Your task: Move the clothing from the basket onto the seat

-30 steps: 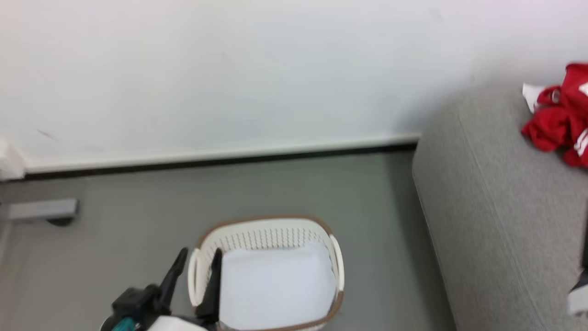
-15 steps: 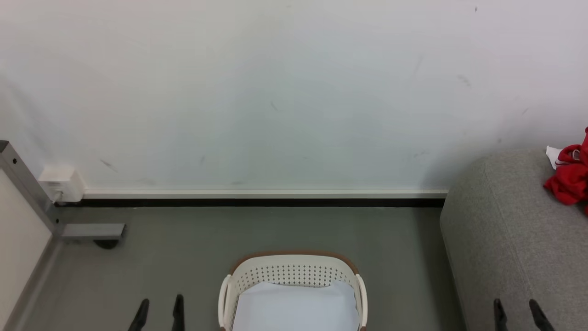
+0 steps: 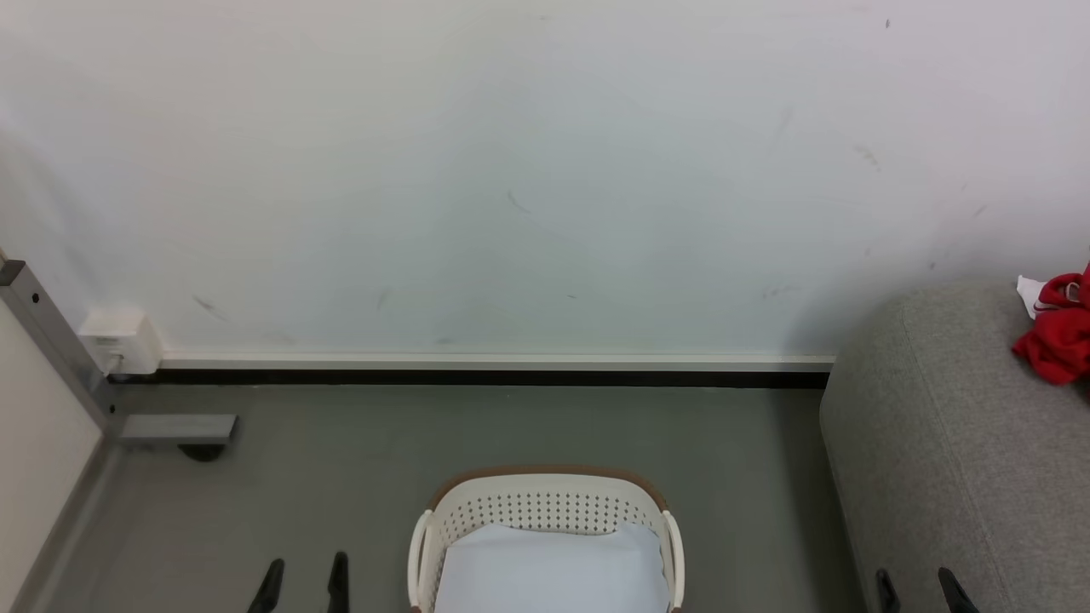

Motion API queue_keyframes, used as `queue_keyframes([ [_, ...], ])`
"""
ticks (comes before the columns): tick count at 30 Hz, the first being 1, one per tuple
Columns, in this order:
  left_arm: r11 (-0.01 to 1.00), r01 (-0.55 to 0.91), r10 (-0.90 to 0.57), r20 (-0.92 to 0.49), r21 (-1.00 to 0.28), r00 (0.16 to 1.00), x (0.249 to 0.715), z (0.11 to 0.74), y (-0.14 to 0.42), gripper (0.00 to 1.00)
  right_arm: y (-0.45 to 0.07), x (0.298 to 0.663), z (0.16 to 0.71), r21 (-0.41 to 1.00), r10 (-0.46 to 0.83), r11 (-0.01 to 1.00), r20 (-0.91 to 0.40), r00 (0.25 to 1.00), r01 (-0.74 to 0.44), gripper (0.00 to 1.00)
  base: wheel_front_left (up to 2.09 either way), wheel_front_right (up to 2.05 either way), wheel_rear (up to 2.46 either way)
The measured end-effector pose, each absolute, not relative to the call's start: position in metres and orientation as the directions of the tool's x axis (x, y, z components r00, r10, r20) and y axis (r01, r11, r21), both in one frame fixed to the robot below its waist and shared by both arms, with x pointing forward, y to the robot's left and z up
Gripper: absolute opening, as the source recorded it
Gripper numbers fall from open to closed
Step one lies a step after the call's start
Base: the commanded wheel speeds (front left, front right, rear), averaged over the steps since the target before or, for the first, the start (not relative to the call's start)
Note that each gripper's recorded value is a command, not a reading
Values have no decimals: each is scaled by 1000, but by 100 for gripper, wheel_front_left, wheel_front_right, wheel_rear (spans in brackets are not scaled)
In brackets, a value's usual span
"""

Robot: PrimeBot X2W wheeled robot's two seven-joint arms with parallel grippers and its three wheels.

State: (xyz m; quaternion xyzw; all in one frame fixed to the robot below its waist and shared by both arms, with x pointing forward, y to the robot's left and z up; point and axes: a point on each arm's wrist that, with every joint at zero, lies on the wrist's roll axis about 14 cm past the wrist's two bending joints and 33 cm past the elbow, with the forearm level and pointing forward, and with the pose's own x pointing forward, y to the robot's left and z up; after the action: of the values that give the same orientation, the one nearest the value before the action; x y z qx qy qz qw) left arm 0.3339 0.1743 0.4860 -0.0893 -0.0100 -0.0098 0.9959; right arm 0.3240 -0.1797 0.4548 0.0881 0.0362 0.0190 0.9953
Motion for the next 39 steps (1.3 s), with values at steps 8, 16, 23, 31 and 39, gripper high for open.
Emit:
queue_keyframes([
  [8,983,21,-21,-2,-183,1000,330,478,174,0,-176,321,449,191,50,981,-89,995,-33,0,0,0,0],
  [16,960,-22,3,-67,-279,998,328,464,179,0,-180,318,437,294,22,956,-141,990,21,0,0,0,0],
  [23,918,-59,27,-86,-393,996,332,463,184,0,-185,324,441,404,-2,913,-141,990,60,0,0,0,0],
  [31,858,-83,39,-98,-506,994,338,465,188,0,-190,331,447,514,-24,853,-137,990,92,0,0,0,0],
  [39,788,-99,44,-104,-607,994,344,467,190,0,-193,337,452,610,-36,784,-135,990,112,0,0,0,0],
])
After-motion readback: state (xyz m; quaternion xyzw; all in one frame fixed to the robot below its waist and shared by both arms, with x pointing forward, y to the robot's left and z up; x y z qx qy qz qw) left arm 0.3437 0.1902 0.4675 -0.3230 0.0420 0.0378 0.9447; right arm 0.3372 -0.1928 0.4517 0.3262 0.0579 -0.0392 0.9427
